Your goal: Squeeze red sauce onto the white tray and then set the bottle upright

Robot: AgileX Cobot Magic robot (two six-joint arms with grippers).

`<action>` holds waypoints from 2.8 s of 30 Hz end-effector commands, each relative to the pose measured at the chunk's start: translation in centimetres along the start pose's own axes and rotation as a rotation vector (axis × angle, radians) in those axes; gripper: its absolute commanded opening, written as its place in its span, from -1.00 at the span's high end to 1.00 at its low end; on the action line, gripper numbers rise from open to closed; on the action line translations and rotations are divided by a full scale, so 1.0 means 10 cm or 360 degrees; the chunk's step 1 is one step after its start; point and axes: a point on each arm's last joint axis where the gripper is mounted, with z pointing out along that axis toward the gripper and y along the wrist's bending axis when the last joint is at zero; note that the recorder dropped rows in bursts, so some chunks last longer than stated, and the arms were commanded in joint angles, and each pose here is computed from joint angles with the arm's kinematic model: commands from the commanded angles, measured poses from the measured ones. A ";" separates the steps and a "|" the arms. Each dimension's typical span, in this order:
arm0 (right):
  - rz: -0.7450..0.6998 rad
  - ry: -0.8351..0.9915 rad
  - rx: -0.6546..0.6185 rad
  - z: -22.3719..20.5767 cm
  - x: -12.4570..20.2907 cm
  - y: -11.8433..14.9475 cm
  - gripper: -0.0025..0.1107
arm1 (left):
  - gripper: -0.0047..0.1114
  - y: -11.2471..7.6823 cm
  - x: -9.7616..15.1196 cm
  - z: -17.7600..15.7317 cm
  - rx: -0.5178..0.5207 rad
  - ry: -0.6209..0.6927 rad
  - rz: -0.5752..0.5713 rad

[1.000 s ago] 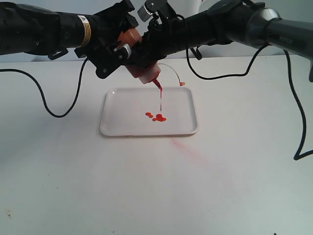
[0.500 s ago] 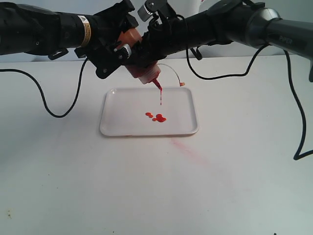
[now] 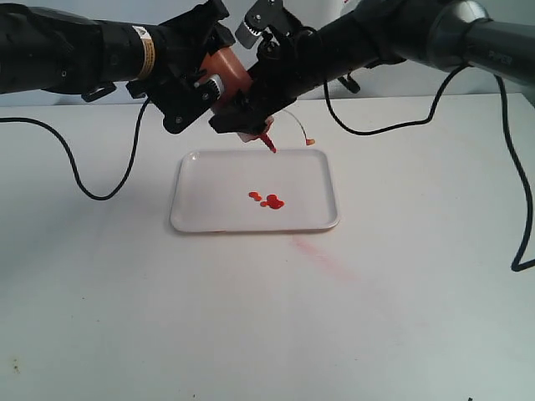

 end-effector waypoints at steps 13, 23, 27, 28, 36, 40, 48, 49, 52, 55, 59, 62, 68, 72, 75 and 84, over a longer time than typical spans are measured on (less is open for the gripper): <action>-0.0001 0.0704 0.0255 -0.64 -0.04 0.05 -0.90 | 0.92 0.07 0.06 -0.05 -0.0021 0.0045 -0.0053; 0.0277 0.1035 0.0567 -1.08 0.17 -0.16 -0.84 | 0.92 0.03 0.05 -0.04 0.0004 0.0066 -0.0195; 0.0479 0.0917 0.0557 -1.31 0.24 -0.28 -0.81 | 0.92 -0.07 0.01 -0.04 0.0088 0.0094 -0.0207; 0.0551 0.0876 0.0531 -1.38 0.27 -0.31 -0.81 | 0.92 -0.10 0.00 -0.04 0.0112 0.0105 -0.0247; 0.0924 0.0643 0.0338 -1.72 0.59 -0.44 -0.81 | 0.92 -0.20 -0.04 -0.04 0.0146 0.0120 -0.0586; 0.0977 0.0554 0.0384 -1.80 0.76 -0.42 -0.81 | 0.92 -0.21 -0.05 -0.04 0.0148 0.0128 -0.0772; 0.1003 0.0329 0.0468 -1.81 0.79 -0.25 -0.81 | 0.92 -0.20 -0.04 -0.04 0.0098 0.0108 -0.1129; 0.1007 0.0296 0.0464 -1.81 0.79 -0.21 -0.81 | 0.92 -0.20 -0.03 -0.05 0.0086 0.0103 -0.1183; 0.1040 0.0233 0.0547 -1.84 0.83 -0.12 -0.80 | 0.92 -0.28 0.05 -0.06 0.0073 0.0121 -0.1319; 0.1037 0.0163 0.0683 -1.91 0.86 -0.03 -0.76 | 0.92 -0.38 0.10 -0.10 0.0038 0.0078 -0.1480; 0.1024 0.0057 0.0821 -1.98 0.90 0.10 -0.71 | 0.92 -0.49 0.12 -0.27 -0.0082 -0.0102 -0.1725; 0.1011 -0.0034 0.0888 -2.02 0.93 0.20 -0.70 | 0.92 -0.59 0.14 -0.42 -0.0151 -0.0146 -0.1866; 0.0932 -0.0167 0.0868 -1.87 1.05 0.46 -0.70 | 0.92 -0.76 0.02 -0.50 -0.0196 -0.0195 -0.2054; 0.0833 -0.0114 0.0885 -1.68 1.23 0.71 -0.70 | 0.92 -0.80 -0.09 -0.53 -0.0262 -0.0259 -0.2191; 0.0833 -0.0157 0.0886 -1.66 1.26 0.74 -0.70 | 0.92 -0.83 -0.16 -0.55 -0.0291 -0.0288 -0.2171; 0.1007 -0.0208 0.0899 -1.67 1.25 0.73 -0.70 | 0.92 -0.82 -0.16 -0.55 -0.0295 -0.0298 -0.2191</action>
